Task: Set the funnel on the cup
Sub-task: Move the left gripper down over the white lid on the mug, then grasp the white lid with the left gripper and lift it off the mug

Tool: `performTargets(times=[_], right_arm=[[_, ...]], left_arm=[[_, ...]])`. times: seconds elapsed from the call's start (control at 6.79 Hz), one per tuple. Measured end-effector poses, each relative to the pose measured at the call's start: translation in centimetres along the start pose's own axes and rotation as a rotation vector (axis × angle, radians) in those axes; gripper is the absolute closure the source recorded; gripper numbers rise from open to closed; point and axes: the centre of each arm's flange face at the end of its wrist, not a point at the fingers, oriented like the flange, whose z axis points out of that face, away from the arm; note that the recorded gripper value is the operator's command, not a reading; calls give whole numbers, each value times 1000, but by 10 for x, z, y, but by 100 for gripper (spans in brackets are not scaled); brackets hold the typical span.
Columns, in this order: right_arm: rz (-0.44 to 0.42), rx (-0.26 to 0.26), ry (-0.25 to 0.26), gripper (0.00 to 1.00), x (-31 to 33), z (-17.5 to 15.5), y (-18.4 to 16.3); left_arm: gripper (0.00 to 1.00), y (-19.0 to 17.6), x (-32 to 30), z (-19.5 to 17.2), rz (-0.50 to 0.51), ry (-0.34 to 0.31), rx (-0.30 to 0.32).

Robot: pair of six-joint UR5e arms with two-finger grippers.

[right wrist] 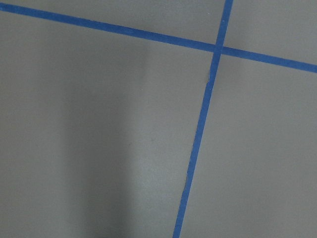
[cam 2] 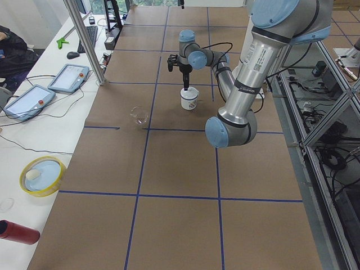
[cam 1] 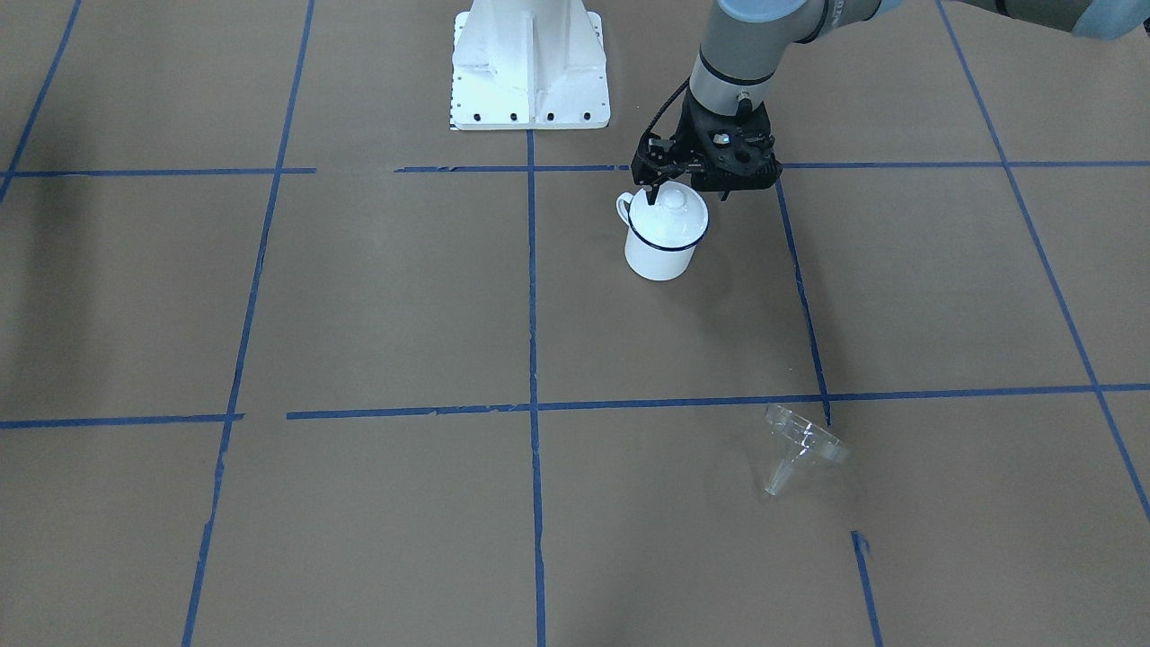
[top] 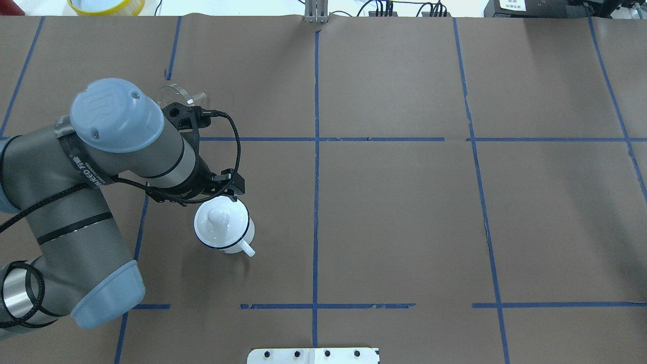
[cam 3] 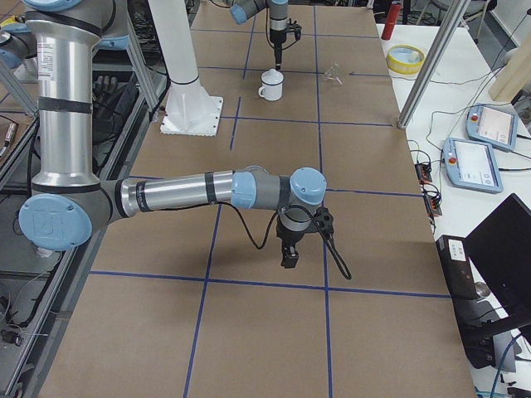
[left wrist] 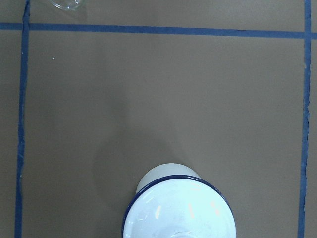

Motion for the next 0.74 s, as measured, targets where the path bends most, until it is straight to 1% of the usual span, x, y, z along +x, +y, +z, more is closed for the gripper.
performTargets(times=[0.15,0.29,0.44,0.74], right_arm=[[0,0,0,0,0,0,0],[0,0,0,0,0,0,0],[0,0,0,0,0,0,0],[-1,1,0,0,0,0,0]], left_arm=[[3,5,2,7,-16,-7,2],[11,8,4,12,-25,-14,7],[18,9,5,15,-29,-21,12],[28,11,5,21,-37,-30,9]])
